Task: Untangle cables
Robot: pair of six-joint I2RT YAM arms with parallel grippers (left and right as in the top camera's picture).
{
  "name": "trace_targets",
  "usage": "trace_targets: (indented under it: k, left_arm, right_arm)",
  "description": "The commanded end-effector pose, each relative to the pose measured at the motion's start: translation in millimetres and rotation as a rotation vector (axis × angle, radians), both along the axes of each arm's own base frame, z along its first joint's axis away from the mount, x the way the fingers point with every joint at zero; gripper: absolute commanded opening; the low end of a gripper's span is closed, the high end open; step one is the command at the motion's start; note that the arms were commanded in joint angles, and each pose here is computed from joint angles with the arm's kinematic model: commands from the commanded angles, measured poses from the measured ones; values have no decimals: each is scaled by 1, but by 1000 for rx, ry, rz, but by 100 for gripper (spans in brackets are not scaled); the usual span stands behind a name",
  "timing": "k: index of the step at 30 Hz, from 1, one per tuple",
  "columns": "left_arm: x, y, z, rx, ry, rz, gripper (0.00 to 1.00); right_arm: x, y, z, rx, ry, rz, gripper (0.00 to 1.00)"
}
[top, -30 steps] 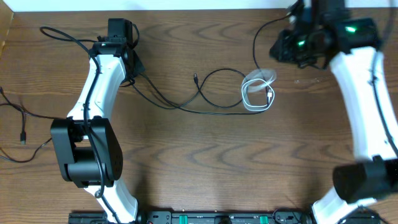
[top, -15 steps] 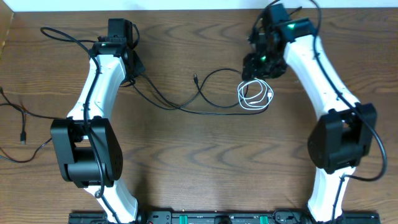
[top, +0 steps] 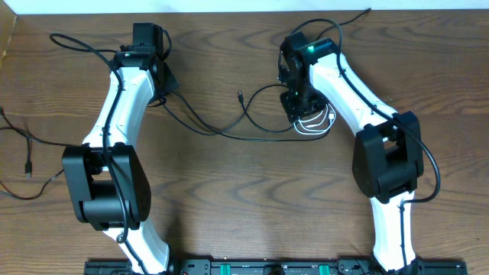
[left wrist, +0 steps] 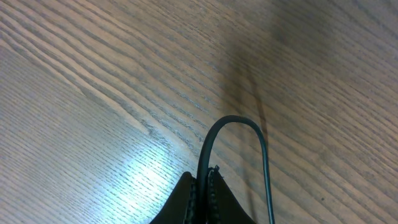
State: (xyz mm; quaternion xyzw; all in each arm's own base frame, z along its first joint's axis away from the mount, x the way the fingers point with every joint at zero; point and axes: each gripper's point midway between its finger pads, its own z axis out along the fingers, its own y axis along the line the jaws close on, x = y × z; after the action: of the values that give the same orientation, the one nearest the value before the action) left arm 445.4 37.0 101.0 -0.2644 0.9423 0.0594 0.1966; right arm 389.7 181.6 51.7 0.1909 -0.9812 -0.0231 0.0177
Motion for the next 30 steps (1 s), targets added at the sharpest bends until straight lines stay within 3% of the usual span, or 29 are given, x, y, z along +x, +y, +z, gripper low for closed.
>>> trace_targets:
  k: [1,17,21,24,30]
  left_arm:
    - [-1,3,-8,4,21,7,8]
    - [-1,3,-8,4,21,7,8]
    - [-1,3,-8,4,21,7,8]
    - [-1,3,-7,4,20,7,8]
    - [-1,3,-7,4,21,7,8]
  right_arm:
    - [-7,-8,-27,-65,55,37,43]
    - [-19,-11,-68,-79,109,44,33]
    - [-26,-13,-79,-74,124,43,21]
    - [-32,-13,-83,-68,143,42,1]
    - [-20,4,-61,45,121,22,1]
